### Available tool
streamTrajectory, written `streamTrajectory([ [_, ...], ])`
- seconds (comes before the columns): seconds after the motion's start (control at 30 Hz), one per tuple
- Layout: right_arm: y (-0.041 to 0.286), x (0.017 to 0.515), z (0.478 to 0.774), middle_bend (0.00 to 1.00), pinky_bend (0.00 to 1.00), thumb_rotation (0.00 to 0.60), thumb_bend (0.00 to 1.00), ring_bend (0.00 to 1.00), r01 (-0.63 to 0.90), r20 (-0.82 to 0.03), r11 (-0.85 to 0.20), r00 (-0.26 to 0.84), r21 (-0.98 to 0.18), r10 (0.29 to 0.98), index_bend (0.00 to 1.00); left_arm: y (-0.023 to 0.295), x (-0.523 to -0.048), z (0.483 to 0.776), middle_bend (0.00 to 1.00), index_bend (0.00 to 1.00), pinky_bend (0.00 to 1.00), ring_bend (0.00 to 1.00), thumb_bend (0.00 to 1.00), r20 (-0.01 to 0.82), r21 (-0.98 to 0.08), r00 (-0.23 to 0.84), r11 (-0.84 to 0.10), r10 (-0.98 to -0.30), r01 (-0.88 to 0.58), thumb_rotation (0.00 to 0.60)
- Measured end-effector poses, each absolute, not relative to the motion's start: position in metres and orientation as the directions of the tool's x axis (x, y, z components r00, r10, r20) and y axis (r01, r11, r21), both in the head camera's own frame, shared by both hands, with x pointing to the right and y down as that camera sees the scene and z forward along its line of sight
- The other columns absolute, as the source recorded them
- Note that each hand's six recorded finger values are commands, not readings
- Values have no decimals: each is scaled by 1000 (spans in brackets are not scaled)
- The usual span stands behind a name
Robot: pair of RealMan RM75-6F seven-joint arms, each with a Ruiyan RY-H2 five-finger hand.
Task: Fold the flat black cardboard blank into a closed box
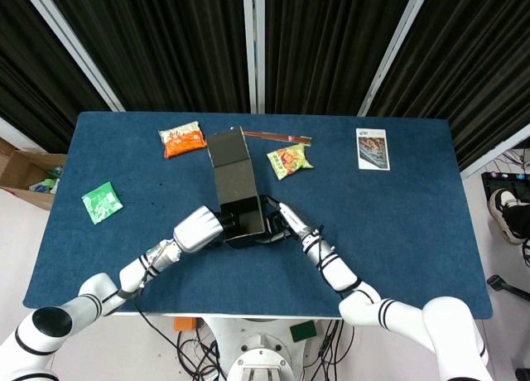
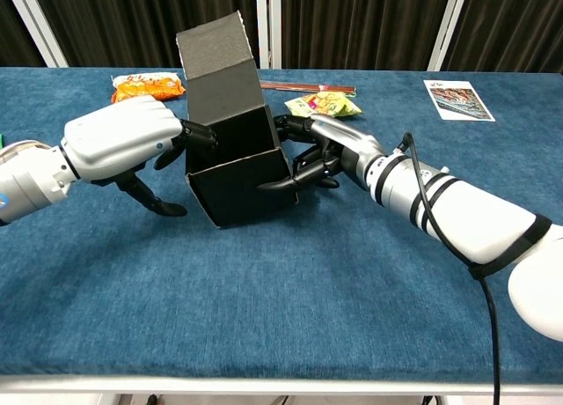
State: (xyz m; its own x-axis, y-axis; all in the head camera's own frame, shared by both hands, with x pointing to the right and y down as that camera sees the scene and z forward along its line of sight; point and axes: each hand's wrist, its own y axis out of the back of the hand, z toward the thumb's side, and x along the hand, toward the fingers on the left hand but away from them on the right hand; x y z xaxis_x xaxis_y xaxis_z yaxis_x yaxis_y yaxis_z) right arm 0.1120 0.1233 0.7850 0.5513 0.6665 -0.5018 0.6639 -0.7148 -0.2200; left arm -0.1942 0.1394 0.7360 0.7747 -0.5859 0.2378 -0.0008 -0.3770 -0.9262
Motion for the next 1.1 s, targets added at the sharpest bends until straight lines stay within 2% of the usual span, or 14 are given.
streamTrajectory([
  [0.33,125,110,785,451,1000,600,334,718,669,-495,-712,555,-212,669,365,138,-195,733,639,766,900,714,254,224,-936,780,-351,-584,6,600],
  [0.77,123,106,780,451,1000,600,334,718,694,-471,-696,559,-185,682,365,137,-194,729,652,782,898,715,265,212,-939,790,-344,-576,1,600],
  [0.87,122,104,778,451,1000,600,333,718,695,-464,-696,563,-183,684,365,134,-195,726,617,720,897,714,255,202,-942,790,-335,-579,-4,600],
  [0.97,122,104,778,451,1000,600,333,718,697,-463,-694,562,-182,685,365,134,-196,724,536,618,891,708,219,198,-944,788,-331,-583,-8,600],
  [1.1,121,105,779,451,1000,600,333,718,703,-463,-688,556,-182,690,365,133,-200,722,434,567,883,658,187,190,-946,779,-325,-597,-18,600],
])
